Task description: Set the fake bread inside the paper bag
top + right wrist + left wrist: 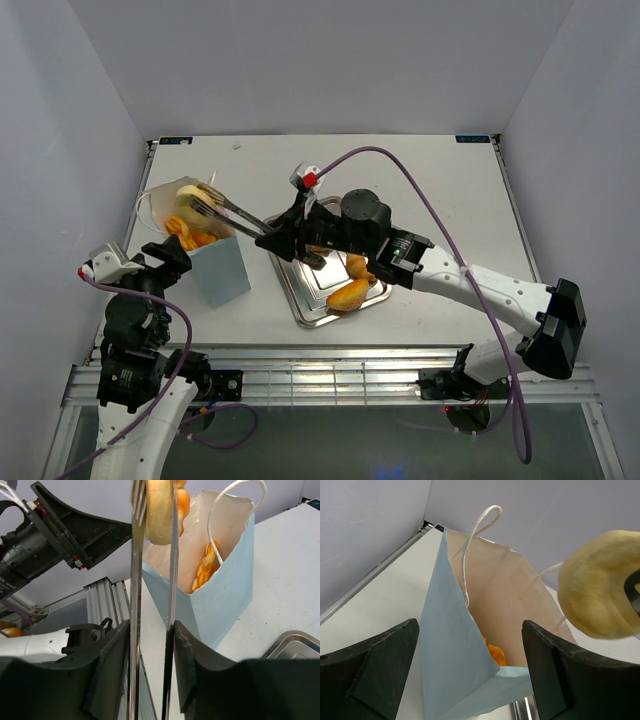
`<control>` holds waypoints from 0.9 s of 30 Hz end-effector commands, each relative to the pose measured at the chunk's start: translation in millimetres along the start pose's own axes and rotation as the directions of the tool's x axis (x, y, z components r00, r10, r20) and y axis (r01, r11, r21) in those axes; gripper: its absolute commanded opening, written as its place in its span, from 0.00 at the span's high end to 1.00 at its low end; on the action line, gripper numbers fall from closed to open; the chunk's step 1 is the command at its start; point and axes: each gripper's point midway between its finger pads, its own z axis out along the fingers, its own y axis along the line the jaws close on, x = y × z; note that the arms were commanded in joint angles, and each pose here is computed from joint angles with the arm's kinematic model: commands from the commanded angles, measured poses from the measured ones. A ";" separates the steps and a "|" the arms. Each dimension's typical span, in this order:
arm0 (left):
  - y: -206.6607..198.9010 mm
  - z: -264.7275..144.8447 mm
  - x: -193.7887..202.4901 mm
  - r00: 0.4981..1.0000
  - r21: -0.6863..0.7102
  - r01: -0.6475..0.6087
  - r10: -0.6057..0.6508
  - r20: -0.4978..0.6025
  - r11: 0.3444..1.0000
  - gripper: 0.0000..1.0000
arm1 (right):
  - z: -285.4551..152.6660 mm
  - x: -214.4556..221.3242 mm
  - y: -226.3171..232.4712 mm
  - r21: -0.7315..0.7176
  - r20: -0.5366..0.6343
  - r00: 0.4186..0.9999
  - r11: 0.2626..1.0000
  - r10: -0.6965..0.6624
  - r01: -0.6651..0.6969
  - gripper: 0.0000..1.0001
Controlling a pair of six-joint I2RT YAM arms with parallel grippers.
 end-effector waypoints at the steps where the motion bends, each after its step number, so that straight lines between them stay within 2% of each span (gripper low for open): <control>1: -1.9 2.9 2.5 1.000 0.003 -0.011 0.011 -0.011 1.000 0.06 | 15.3 -45.4 7.8 -0.030 0.117 0.991 0.998 -0.059 0.063 0.50; 4: -2.6 2.9 2.4 1.000 0.005 -0.011 0.011 -0.012 1.000 0.06 | 23.5 -51.8 7.2 -0.028 0.105 0.992 0.997 -0.066 0.069 0.39; 6: -1.7 3.0 3.1 1.000 0.002 -0.014 0.014 -0.013 1.000 0.06 | 28.6 -58.2 5.4 -0.019 0.116 0.991 0.997 -0.074 0.076 0.38; 12: -2.8 4.2 4.7 1.000 0.004 -0.017 0.017 -0.020 1.000 0.06 | 24.7 -78.8 5.9 0.007 0.138 0.986 0.996 -0.094 0.094 0.39; 16: -3.7 4.3 5.8 1.000 0.009 -0.018 0.018 -0.025 1.000 0.06 | 0.7 -91.0 8.1 0.043 0.171 0.979 0.993 -0.113 0.107 0.40; 23: -3.1 4.5 5.1 1.000 0.005 -0.020 0.020 -0.023 1.000 0.06 | -37.9 -80.2 2.9 0.110 0.190 0.977 0.991 -0.096 0.076 0.42; 27: -3.8 5.5 6.2 0.999 0.006 -0.022 0.022 -0.028 1.000 0.06 | -58.7 -54.2 -5.6 0.156 0.164 0.984 0.987 -0.067 0.042 0.42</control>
